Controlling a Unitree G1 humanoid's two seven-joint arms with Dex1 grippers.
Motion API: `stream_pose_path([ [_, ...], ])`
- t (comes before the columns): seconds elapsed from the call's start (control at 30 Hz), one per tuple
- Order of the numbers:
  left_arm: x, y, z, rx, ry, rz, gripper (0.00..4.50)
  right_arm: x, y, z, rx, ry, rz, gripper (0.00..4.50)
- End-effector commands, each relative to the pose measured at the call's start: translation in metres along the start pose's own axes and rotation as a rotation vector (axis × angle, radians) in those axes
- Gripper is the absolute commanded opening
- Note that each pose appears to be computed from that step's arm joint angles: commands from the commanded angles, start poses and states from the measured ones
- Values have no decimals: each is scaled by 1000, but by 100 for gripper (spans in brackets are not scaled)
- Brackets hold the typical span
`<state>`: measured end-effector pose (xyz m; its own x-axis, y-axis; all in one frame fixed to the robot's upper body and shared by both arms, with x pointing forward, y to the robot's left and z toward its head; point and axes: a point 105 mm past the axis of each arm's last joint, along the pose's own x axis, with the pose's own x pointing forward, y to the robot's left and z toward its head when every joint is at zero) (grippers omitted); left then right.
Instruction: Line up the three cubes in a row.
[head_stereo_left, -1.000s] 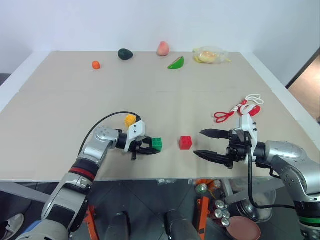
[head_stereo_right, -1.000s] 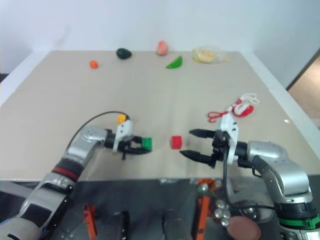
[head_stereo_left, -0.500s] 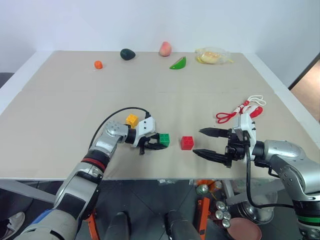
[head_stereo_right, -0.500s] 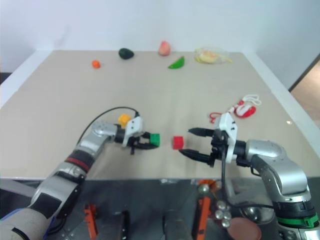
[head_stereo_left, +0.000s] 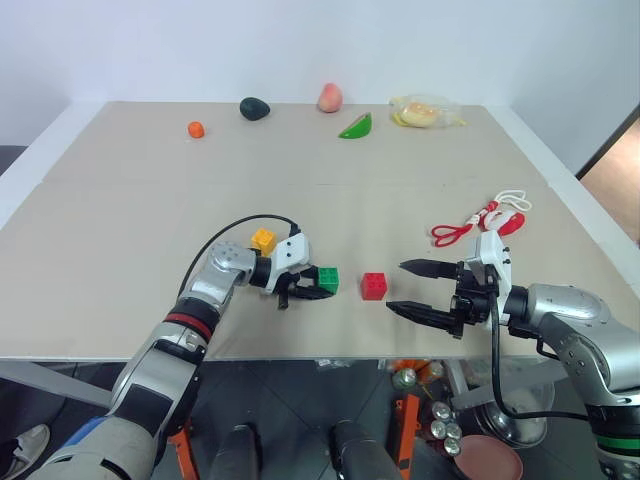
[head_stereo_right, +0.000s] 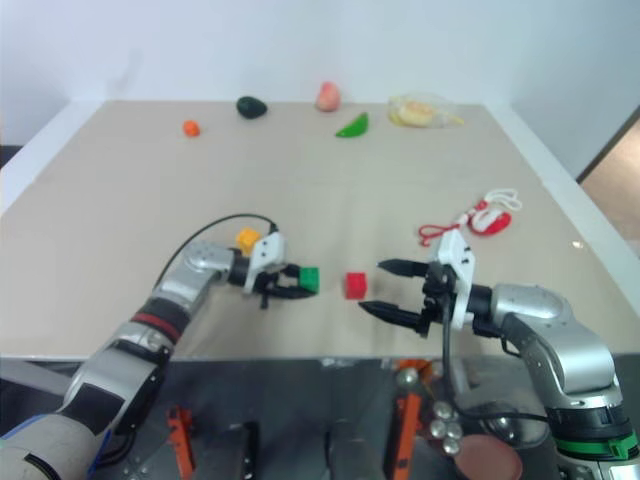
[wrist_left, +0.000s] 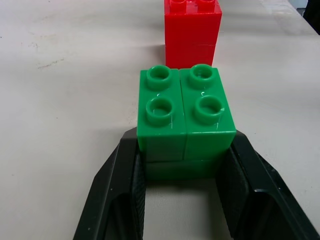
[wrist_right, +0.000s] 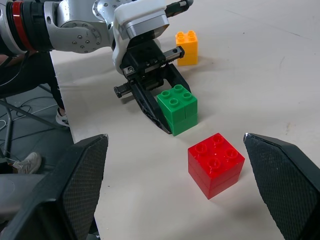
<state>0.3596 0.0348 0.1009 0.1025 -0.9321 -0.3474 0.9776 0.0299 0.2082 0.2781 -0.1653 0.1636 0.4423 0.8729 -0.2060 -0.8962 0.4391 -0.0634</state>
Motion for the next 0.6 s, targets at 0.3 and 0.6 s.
stream_pose_path([
  [0.3,-5,-12,2,-83,-48,-71,133,-2,-1,13,-58,-20,2,450],
  [0.6,-7,-3,-8,-27,2,18,133,-2,-1,14,-57,-19,7,450],
])
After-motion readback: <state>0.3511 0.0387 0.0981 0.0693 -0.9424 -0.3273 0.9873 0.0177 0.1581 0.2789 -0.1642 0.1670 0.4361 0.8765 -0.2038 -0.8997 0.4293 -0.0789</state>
